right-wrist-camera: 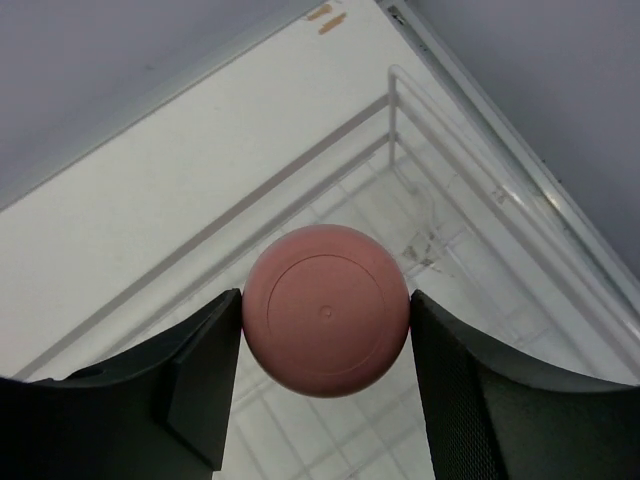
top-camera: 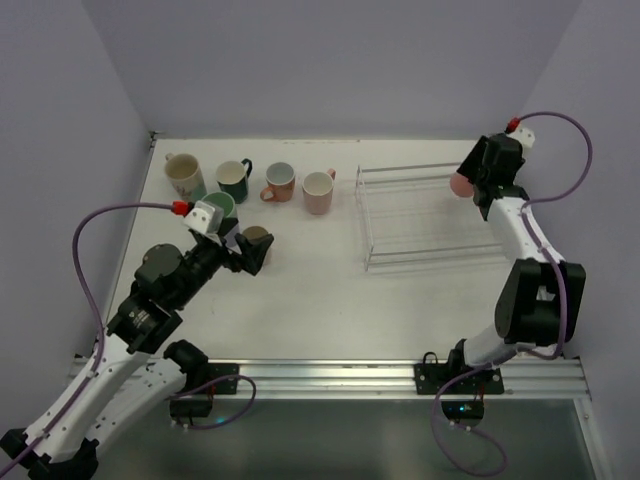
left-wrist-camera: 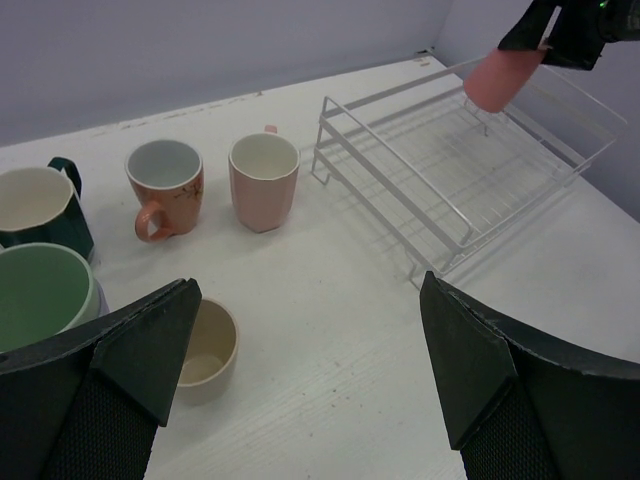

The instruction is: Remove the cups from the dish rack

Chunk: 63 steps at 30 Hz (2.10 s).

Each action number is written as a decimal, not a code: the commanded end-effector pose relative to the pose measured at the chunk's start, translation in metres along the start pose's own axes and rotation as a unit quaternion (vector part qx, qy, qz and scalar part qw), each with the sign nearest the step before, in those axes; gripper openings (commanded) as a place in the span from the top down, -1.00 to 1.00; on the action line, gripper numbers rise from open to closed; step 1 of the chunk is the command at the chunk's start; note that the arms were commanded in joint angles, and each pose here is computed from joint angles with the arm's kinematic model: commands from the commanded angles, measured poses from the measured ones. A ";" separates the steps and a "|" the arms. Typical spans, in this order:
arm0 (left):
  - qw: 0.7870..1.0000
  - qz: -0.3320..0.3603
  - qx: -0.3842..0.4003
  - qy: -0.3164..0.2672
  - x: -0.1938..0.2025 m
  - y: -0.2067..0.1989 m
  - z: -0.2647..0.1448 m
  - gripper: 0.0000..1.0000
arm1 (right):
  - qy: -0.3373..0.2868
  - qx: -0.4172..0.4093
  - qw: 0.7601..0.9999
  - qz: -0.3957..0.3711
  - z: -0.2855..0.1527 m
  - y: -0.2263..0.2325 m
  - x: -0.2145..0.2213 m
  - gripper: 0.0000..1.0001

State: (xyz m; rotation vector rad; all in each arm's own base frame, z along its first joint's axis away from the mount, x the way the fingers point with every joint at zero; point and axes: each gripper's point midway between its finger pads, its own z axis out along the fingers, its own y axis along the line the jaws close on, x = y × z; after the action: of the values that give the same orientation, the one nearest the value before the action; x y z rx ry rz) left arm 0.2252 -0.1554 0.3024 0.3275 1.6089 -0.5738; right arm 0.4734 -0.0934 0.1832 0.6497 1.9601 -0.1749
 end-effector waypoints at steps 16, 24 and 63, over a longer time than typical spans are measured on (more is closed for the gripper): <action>0.966 -0.157 0.203 -0.015 -0.040 -0.086 0.044 -1.00 | 0.013 -0.559 0.808 0.185 -0.279 0.164 0.005 0.41; 0.918 -0.277 0.283 0.014 -0.027 -0.119 0.059 -1.00 | 0.091 -0.661 0.717 0.203 -0.343 0.176 0.047 0.40; 0.992 -0.091 0.006 0.090 -0.035 -0.046 0.061 1.00 | 0.137 -0.693 0.690 0.156 -0.368 0.180 0.100 -0.98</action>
State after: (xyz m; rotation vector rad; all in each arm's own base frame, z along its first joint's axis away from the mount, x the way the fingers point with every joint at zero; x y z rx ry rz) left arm 0.2444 -0.2737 0.3374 0.2289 1.7522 -1.0896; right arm 0.2440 0.2440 0.2881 0.0092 1.6037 1.6801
